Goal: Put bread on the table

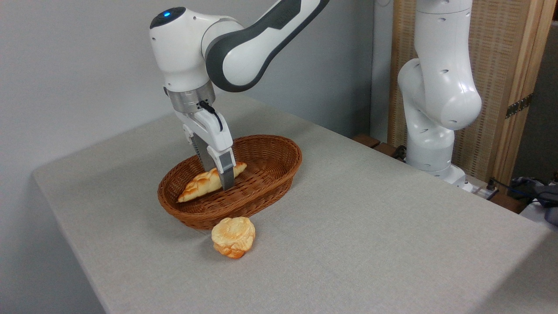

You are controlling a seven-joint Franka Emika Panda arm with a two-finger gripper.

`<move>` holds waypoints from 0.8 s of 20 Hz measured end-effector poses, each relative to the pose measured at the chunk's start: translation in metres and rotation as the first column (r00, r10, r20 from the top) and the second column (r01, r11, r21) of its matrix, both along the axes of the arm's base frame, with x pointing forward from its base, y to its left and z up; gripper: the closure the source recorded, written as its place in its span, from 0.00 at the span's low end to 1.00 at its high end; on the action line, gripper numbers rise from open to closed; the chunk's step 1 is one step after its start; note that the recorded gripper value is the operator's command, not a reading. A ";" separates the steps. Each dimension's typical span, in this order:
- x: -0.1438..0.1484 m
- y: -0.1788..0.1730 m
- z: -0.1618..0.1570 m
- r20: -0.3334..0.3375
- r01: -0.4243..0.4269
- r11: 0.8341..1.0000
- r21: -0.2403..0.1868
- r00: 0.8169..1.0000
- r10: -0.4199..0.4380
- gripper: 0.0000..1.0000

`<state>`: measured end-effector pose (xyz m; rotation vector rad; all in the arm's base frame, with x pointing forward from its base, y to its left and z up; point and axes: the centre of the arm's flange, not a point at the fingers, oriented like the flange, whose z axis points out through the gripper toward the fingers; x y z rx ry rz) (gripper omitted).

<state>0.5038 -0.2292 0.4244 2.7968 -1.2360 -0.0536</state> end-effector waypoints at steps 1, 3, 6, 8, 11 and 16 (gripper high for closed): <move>0.000 -0.001 -0.002 -0.002 -0.003 1.000 0.000 1.000 0.003 0.00; 0.000 -0.004 -0.005 -0.006 -0.002 1.000 0.001 1.000 0.002 0.00; -0.001 -0.008 -0.006 -0.005 0.004 1.000 0.001 1.000 -0.004 0.34; -0.001 -0.008 -0.006 -0.003 0.005 1.000 0.000 1.000 -0.005 0.59; -0.001 -0.008 -0.005 -0.002 0.005 1.000 0.000 1.000 -0.005 0.61; -0.001 -0.009 -0.005 -0.001 0.005 1.000 -0.001 1.000 -0.005 0.60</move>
